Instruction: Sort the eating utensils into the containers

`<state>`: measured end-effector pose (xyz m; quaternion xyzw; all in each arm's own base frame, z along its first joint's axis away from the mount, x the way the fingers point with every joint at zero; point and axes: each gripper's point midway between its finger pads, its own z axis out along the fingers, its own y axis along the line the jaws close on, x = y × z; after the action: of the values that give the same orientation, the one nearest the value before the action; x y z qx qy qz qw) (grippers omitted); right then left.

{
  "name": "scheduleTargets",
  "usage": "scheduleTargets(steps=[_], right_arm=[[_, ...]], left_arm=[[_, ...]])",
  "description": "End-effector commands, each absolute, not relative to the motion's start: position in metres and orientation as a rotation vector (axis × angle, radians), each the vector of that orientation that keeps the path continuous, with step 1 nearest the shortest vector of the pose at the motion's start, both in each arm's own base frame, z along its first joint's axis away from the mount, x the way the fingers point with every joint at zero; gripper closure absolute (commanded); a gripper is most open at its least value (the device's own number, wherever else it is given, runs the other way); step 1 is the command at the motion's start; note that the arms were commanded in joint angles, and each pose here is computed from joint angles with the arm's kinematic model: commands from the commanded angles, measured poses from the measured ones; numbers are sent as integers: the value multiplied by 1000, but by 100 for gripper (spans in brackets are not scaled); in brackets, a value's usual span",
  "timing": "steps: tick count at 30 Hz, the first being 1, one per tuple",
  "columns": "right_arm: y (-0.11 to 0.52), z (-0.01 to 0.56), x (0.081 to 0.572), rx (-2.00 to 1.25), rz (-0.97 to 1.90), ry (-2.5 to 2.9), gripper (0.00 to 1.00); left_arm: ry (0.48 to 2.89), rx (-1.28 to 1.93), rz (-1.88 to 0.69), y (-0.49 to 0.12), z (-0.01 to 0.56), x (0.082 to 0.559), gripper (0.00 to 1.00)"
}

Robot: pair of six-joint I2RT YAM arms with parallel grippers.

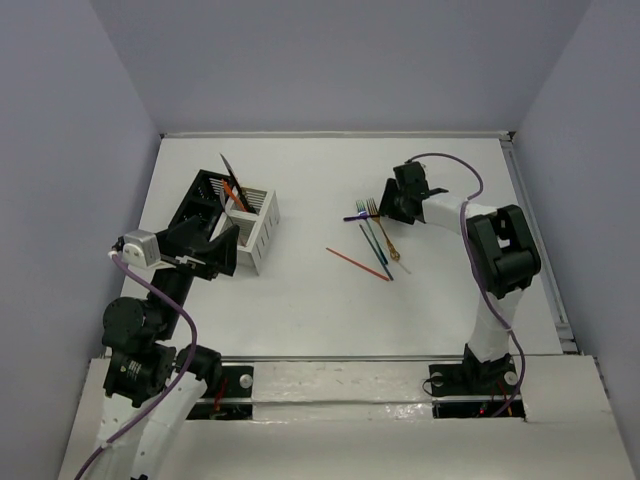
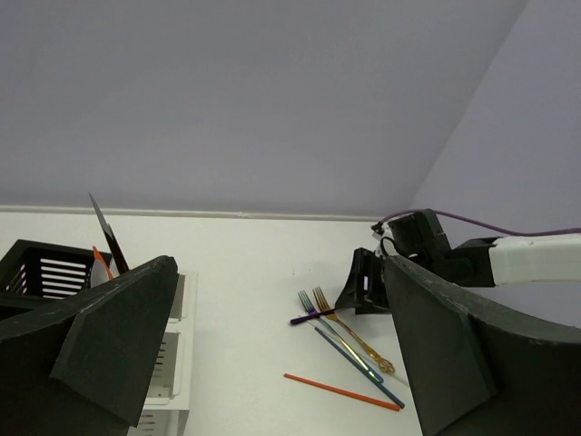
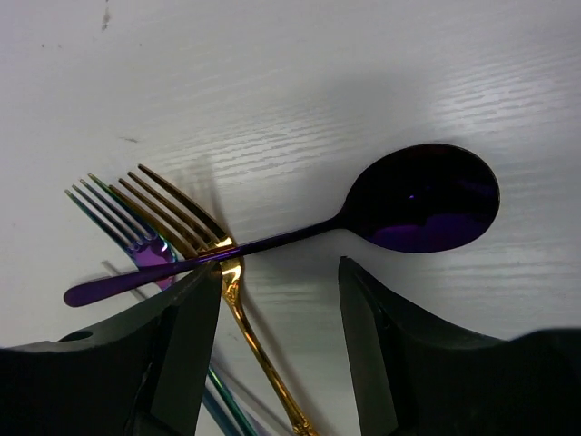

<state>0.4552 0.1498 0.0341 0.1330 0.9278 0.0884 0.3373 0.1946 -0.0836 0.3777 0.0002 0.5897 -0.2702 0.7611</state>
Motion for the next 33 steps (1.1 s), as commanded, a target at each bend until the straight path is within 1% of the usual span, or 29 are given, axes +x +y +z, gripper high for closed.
scheduleTargets(steps=[1,9,11,19,24,30,33], right_arm=[[154,50,479,395,255,2351,40],[145,42,488,398,168,2356,41],[141,39,488,390,129,2368,46],[130,32,492,330,14,2400,54],[124,30,496,229,-78,2451,56],[127,27,498,184,-78,2479,56],[127,23,497,167,-83,2496,59]], left_arm=[[1251,8,-610,-87,386,196,1],[1251,9,-611,-88,386,196,1],[1249,8,-610,-87,386,196,1],[1248,7,-612,-87,387,195,1],[1237,6,-612,-86,389,193,1],[1238,4,-609,-85,389,193,1],[1237,7,-611,-86,389,193,1]])
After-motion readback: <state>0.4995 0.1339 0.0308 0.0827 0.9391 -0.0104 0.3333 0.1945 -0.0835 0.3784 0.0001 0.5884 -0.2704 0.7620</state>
